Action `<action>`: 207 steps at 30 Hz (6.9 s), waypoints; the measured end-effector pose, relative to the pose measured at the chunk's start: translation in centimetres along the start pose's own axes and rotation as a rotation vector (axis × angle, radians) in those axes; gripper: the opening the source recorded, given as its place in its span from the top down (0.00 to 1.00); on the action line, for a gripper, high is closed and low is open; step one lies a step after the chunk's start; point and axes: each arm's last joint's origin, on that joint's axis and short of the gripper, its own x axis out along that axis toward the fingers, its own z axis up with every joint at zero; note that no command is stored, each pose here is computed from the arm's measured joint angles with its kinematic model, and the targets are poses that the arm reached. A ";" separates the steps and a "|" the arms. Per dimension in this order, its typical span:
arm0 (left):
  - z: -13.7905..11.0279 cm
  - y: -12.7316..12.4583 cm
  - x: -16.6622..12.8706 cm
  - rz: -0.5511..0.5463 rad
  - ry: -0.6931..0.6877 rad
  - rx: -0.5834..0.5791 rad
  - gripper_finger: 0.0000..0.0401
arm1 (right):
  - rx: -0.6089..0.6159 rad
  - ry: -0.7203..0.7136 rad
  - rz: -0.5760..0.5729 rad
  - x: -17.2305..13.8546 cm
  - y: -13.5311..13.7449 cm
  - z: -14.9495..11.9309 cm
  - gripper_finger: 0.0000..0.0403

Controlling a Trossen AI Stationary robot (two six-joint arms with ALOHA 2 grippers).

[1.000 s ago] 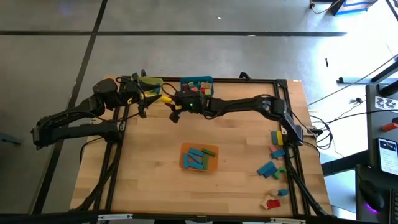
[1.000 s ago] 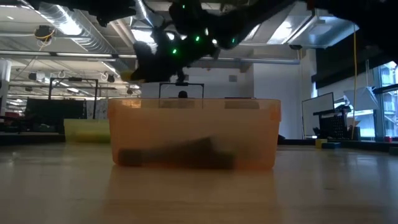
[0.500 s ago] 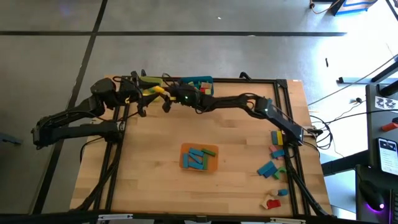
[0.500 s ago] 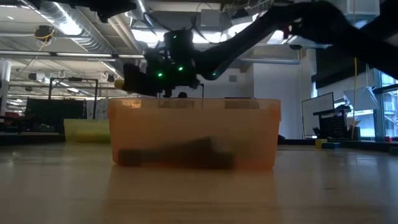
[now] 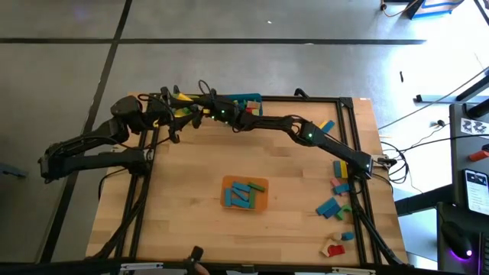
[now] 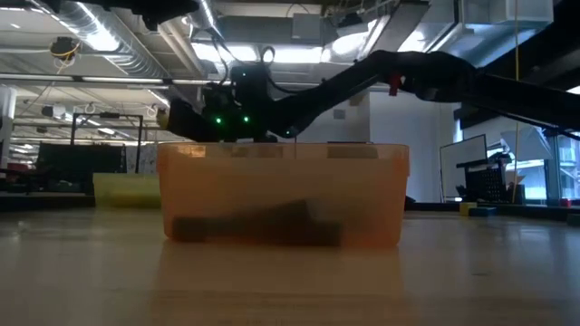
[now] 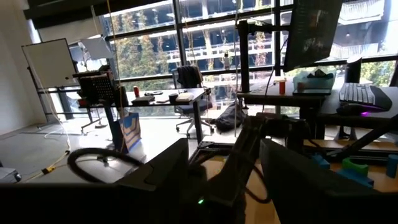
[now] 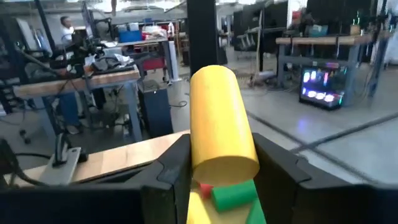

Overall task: Sort blocks by size
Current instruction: Put the yellow cylindrical block into the yellow bin, then put the brown cylindrical block into the yellow bin

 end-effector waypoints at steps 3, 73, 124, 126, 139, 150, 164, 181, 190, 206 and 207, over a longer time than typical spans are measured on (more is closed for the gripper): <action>0.1 0.0 0.1 0.002 -0.012 0.001 0.55 | 0.015 0.001 -0.036 0.0 -0.6 0.0 0.66; -1.1 -0.1 0.6 -0.012 0.099 -0.013 0.55 | -0.065 0.244 -0.047 -2.7 0.2 10.3 0.52; -2.1 -0.1 2.0 -0.018 0.161 -0.043 0.55 | 0.012 1.661 -0.328 -33.9 11.7 15.1 0.52; -2.1 -0.1 2.0 -0.018 0.161 -0.043 0.55 | 0.033 1.698 -0.334 -35.1 12.1 14.5 0.52; -2.1 -0.1 2.0 -0.018 0.163 -0.039 0.55 | 0.188 1.879 -0.383 -40.4 17.3 12.7 0.52; -2.3 -0.1 2.0 -0.021 0.178 -0.030 0.55 | 0.256 1.831 -0.286 -44.7 23.0 12.1 0.52; -2.3 -0.1 2.0 -0.019 0.178 -0.050 0.55 | 0.539 1.974 -0.494 -49.9 26.1 7.8 0.35; -2.3 -0.1 2.0 -0.020 0.177 -0.049 0.55 | 0.532 1.992 -0.499 -50.7 24.7 3.5 0.24; -2.3 -0.1 2.0 -0.019 0.177 -0.049 0.55 | 0.524 2.017 -0.525 -51.2 23.9 2.0 0.31; -2.3 -0.1 2.0 -0.020 0.176 -0.033 0.55 | 0.531 2.036 -0.500 -51.3 23.7 1.5 0.62; -2.3 -0.1 2.0 -0.021 0.176 -0.033 0.55 | 0.530 2.037 -0.498 -51.3 23.7 1.5 0.64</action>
